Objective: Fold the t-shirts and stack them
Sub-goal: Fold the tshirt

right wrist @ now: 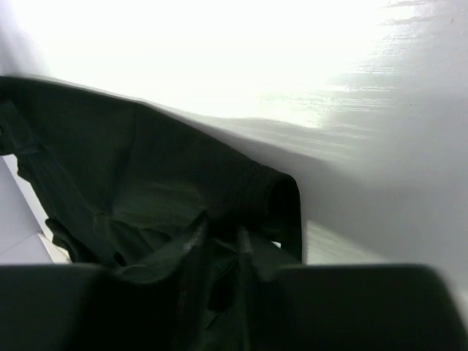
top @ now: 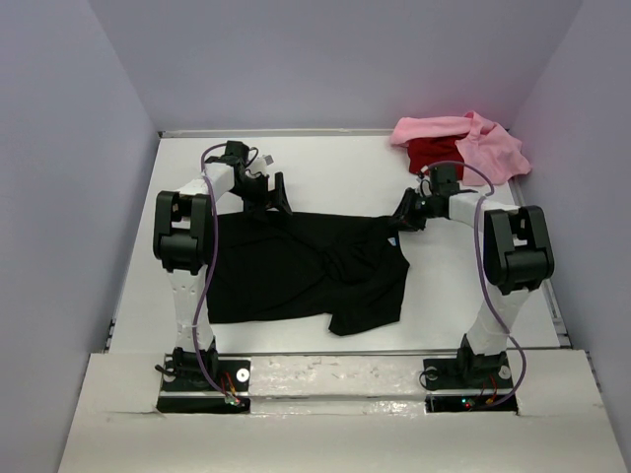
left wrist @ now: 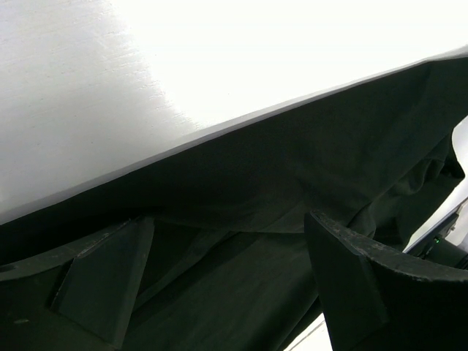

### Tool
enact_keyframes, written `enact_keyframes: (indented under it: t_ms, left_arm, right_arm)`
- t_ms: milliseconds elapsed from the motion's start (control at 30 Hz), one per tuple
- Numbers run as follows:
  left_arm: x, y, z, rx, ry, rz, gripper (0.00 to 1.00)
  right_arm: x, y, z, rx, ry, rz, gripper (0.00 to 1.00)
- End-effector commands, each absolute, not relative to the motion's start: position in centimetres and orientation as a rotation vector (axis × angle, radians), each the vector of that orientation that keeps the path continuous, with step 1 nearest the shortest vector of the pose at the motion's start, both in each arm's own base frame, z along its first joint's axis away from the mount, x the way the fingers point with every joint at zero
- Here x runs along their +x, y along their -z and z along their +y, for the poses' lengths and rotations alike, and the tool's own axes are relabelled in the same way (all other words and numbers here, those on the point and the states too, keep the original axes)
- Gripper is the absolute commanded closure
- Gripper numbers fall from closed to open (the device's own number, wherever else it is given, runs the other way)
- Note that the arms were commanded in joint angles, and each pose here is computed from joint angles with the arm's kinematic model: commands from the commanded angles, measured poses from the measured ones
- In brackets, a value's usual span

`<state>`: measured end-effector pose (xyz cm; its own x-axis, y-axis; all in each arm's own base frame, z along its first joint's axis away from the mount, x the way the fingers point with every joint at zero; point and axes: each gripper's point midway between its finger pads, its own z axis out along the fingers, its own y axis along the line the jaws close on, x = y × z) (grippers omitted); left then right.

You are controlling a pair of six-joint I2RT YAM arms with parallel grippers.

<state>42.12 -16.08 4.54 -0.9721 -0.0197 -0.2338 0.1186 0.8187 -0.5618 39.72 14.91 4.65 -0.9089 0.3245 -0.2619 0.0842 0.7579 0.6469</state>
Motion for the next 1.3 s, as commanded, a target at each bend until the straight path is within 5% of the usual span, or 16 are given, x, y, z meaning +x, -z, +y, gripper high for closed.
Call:
enact_keyframes:
  t_ms: [0,67,833,900,1167,1233,1267]
  left_arm:
    - [41.5,-4.1,-15.6,0.083,0.830,2.823,0.01]
    - [41.6,-4.2,-15.5,0.084,0.828,2.821,0.01]
    - [41.5,-4.6,-15.5,0.094,0.828,2.816,0.01]
    - [41.4,-4.6,-15.6,0.098,0.828,2.816,0.01]
    - [41.5,-4.7,-15.6,0.099,0.834,2.812,0.01]
    - [41.4,-4.7,-15.6,0.106,0.836,2.813,0.01]
    - [41.5,-4.7,-15.6,0.104,0.836,2.811,0.01]
  right_arm:
    - [42.1,-5.9,15.3,0.262,-0.934,2.509,0.79]
    - [42.5,-6.2,15.4,0.270,-0.941,2.500,1.00]
    - [50.5,-8.9,17.3,0.320,-1.055,2.444,1.00]
    - [50.5,-8.8,17.3,0.320,-1.054,2.447,0.91]
    - [50.8,-8.5,17.5,0.317,-1.061,2.447,0.86]
    - [51.0,-8.6,17.4,0.315,-1.058,2.442,0.89]
    - [51.1,-8.5,17.4,0.319,-1.055,2.443,0.99]
